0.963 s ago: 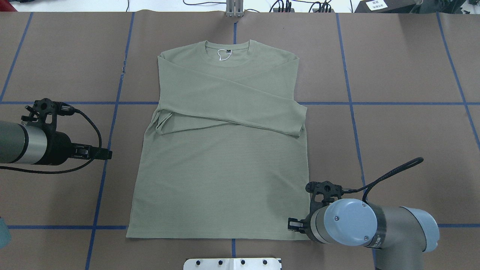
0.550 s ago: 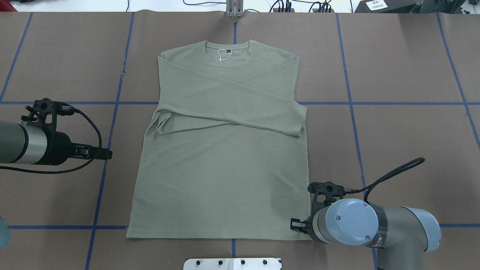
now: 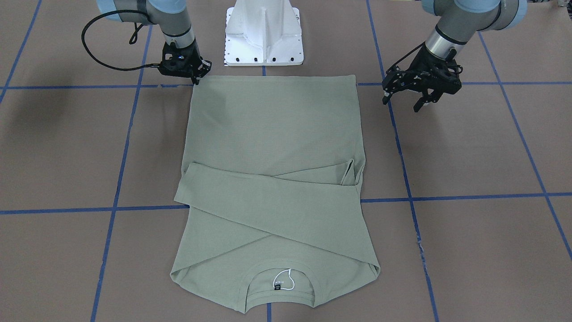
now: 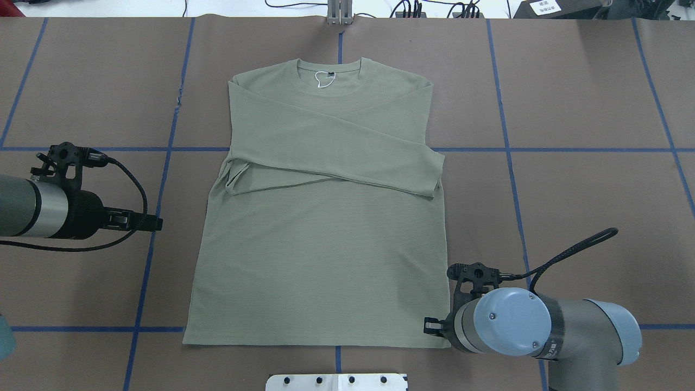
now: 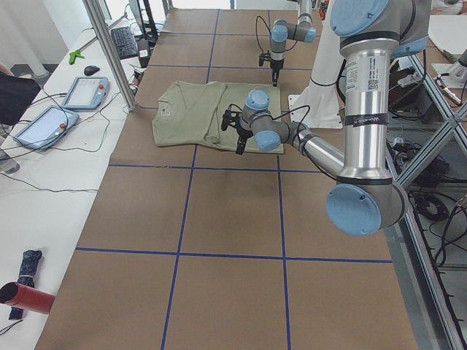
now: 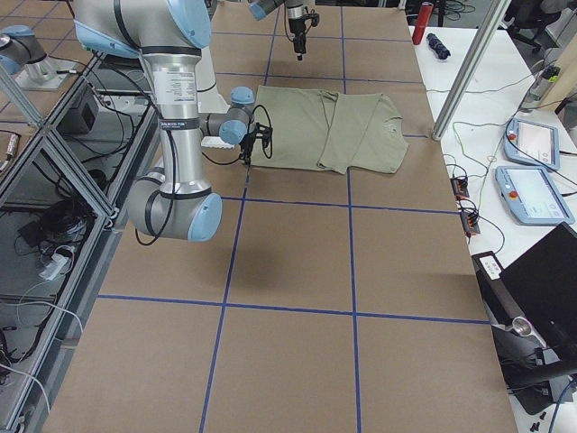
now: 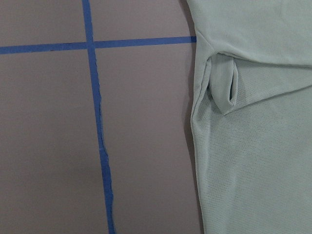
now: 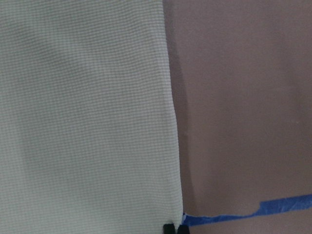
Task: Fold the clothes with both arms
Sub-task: 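Lower the right gripper to a hem corner while the left reaches the other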
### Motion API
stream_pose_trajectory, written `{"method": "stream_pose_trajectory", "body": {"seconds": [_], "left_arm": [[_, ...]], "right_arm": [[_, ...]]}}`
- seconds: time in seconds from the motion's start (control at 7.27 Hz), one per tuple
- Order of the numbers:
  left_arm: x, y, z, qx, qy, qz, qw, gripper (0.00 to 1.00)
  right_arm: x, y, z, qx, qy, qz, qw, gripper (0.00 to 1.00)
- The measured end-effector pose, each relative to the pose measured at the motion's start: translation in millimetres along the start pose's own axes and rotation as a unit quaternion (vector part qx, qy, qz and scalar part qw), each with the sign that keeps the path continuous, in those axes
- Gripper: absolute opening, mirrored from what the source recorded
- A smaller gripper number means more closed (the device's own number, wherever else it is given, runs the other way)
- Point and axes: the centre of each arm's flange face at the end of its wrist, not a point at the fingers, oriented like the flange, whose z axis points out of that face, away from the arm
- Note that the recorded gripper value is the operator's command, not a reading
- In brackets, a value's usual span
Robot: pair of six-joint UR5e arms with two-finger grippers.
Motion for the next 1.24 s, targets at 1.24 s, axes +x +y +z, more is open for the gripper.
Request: {"method": "stream_pose_trajectory", "body": {"seconds": [1.24], "left_arm": [[82, 133, 75, -0.075, -0.032, -0.186, 0.9792, 0.89]], "right_arm": [[-13, 3, -37, 0.000, -0.037, -0.003, 0.9993, 0.00]]}}
